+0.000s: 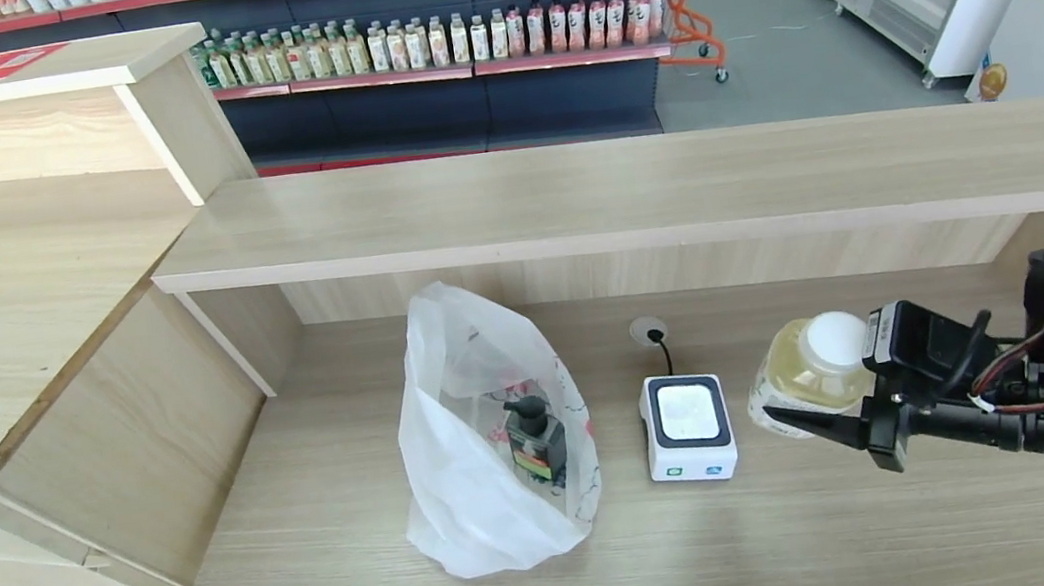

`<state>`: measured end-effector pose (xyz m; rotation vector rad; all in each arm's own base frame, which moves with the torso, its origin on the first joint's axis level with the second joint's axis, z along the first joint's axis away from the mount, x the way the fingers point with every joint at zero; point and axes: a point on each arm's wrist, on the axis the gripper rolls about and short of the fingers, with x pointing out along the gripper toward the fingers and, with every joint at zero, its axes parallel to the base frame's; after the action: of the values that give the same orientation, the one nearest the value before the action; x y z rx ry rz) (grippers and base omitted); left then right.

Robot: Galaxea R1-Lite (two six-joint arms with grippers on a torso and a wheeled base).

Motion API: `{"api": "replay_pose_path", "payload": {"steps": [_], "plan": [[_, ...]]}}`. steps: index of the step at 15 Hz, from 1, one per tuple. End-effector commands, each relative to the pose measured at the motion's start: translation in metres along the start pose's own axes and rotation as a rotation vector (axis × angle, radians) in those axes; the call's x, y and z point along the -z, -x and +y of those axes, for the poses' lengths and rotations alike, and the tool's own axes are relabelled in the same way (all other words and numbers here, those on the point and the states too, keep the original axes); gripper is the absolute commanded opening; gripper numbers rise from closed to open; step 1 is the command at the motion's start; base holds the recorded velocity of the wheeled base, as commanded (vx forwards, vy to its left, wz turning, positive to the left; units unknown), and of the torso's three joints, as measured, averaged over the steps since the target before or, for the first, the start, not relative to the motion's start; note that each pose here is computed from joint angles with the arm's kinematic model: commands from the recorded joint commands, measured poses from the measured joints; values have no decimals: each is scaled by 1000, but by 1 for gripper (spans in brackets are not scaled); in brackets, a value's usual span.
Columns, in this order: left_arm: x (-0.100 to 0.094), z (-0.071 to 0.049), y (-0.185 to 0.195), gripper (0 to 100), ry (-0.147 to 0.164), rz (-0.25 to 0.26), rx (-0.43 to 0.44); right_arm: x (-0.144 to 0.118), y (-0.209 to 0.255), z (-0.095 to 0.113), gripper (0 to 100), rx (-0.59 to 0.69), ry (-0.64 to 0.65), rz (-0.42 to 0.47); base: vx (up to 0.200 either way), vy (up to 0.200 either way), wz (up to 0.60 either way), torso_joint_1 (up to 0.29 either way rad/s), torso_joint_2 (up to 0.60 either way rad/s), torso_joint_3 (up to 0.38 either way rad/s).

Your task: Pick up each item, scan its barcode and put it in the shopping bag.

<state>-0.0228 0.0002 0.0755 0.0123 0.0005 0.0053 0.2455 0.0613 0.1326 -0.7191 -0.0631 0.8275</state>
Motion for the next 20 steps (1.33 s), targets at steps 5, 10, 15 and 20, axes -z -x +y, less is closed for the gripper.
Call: {"api": "replay_pose_path", "payload": {"steps": [5, 10, 15, 20], "plan": [[0, 0, 0, 100, 6, 0, -2, 33, -38, 3, 0, -9, 16, -32, 0, 0, 0, 0, 0, 0], [0, 0, 0, 100, 6, 0, -1, 54, -52, 9, 0, -12, 45, -56, 0, 0, 0, 0, 0, 0], [0, 0, 0, 100, 6, 0, -1, 71, -69, 15, 0, -23, 88, -93, 0, 0, 0, 0, 0, 0], [0, 0, 0, 100, 6, 0, -1, 79, -86, 13, 0, -23, 120, -110, 0, 0, 0, 0, 0, 0]]}}
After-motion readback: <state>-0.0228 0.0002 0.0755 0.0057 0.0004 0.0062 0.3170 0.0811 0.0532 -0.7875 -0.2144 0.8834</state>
